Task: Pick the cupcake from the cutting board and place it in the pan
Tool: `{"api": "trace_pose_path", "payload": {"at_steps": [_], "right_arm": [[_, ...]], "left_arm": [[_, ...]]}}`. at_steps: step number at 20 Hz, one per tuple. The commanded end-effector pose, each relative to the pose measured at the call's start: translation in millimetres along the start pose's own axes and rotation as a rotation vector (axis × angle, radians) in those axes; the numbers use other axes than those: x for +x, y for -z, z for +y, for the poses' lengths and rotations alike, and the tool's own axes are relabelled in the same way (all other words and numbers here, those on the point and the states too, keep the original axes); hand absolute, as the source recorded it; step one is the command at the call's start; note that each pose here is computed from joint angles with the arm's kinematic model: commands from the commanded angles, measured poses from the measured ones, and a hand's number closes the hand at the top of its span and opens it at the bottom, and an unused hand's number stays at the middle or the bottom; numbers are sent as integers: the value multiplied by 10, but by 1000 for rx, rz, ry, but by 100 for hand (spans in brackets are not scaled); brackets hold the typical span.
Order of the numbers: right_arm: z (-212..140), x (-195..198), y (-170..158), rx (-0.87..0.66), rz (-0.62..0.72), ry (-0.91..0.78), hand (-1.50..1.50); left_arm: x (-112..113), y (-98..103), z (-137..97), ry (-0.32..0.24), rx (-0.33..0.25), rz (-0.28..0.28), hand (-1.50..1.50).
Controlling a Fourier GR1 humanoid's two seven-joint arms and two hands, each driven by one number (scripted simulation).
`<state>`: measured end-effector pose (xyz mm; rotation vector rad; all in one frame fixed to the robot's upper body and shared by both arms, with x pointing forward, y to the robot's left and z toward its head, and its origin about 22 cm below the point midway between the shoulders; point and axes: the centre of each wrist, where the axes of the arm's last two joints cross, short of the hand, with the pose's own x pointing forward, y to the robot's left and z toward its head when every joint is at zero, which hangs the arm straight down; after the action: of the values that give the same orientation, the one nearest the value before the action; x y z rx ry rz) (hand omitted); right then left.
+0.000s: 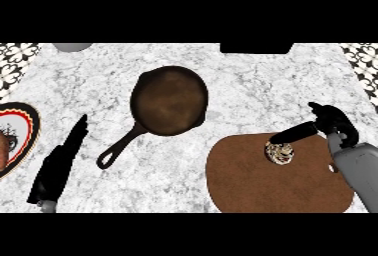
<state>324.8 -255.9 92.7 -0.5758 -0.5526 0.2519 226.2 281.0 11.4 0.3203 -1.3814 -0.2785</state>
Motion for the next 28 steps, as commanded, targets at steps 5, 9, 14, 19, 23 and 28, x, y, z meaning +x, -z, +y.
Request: {"api": "trace_pose_path", "payload": {"at_steps": [5,9,14,19,23,28], "right_arm": [[22,244,132,40,283,-58,-150],[264,171,193,50,313,-101,-150],[275,172,261,76,346,-96,-150],[390,239,266,89,349,-110,-150],[534,111,287,104,360,-112,-150],[625,-69,536,88,385,-107,-150]], "left_arm": [[-105,-44,103,-8,12,-5,0],[-86,61,-9,-4,32,7,0],[92,11,-109,-19,9,3,0],[30,21,-4,-21,24,5,0],[29,-10,32,-1,22,9,0],[-78,-43,-52,4,17,1,0]]}}
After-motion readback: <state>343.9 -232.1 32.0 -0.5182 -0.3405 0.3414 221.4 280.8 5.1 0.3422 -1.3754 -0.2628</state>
